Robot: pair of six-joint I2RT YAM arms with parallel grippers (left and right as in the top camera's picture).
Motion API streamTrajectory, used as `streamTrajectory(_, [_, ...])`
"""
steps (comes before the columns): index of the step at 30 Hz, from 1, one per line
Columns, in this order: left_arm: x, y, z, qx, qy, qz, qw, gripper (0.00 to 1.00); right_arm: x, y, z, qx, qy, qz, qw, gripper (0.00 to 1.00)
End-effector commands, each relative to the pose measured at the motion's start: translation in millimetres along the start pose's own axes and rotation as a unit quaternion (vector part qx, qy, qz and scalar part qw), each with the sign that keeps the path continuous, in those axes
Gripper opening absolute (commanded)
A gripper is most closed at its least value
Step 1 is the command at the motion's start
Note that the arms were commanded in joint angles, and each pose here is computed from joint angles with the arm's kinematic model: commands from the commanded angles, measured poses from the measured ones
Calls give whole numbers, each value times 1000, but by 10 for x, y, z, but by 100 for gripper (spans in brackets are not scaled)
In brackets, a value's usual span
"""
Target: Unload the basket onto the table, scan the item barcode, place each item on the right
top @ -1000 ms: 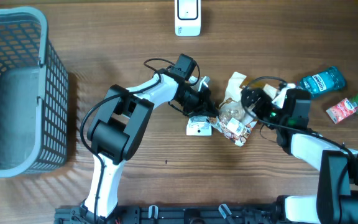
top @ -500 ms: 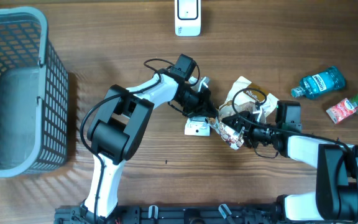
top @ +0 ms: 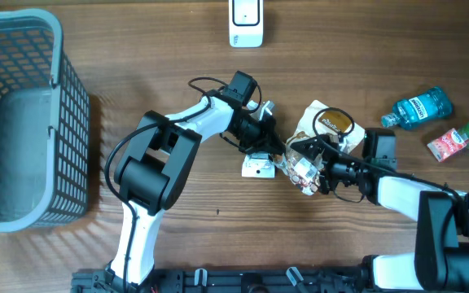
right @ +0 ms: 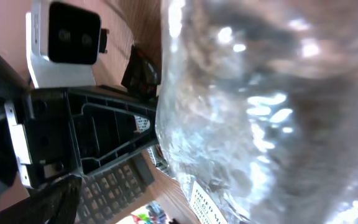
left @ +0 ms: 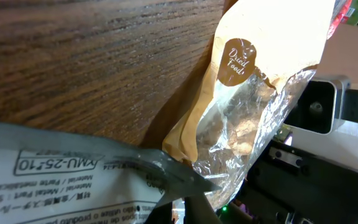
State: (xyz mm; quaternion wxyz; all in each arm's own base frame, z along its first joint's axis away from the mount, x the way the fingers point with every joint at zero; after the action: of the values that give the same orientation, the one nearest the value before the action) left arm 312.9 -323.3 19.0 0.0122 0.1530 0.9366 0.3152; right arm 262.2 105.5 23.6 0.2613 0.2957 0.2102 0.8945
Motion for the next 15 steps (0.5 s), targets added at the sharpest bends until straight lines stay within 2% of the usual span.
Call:
streamTrajectory(1, [94,-145,417,-60,38,10,997,4,-544,563,-1659,312,-97,-284,901,100])
streamTrajectory(12, [94,-144,415,-60,38,10,997,4,-816,612,-1463,287,-16,-321,902,100])
streamTrajectory(15, [95,-145,417,-60,38,10,997,4,-897,652,-1418,288,3,-341,895,99])
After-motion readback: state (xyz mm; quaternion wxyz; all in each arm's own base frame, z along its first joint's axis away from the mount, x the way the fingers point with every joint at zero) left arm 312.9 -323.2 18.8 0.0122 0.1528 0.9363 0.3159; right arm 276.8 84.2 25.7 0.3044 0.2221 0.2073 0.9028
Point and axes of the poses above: each gripper's point midway between its finger pads, its own y axis back along the fingers, its own z axis along the line the jaws close on, x = y × z, the point moved 2 cm from there along y, back along the fingers, and after that the axes turned 12 degrees about -y, right-handed, at the moved point
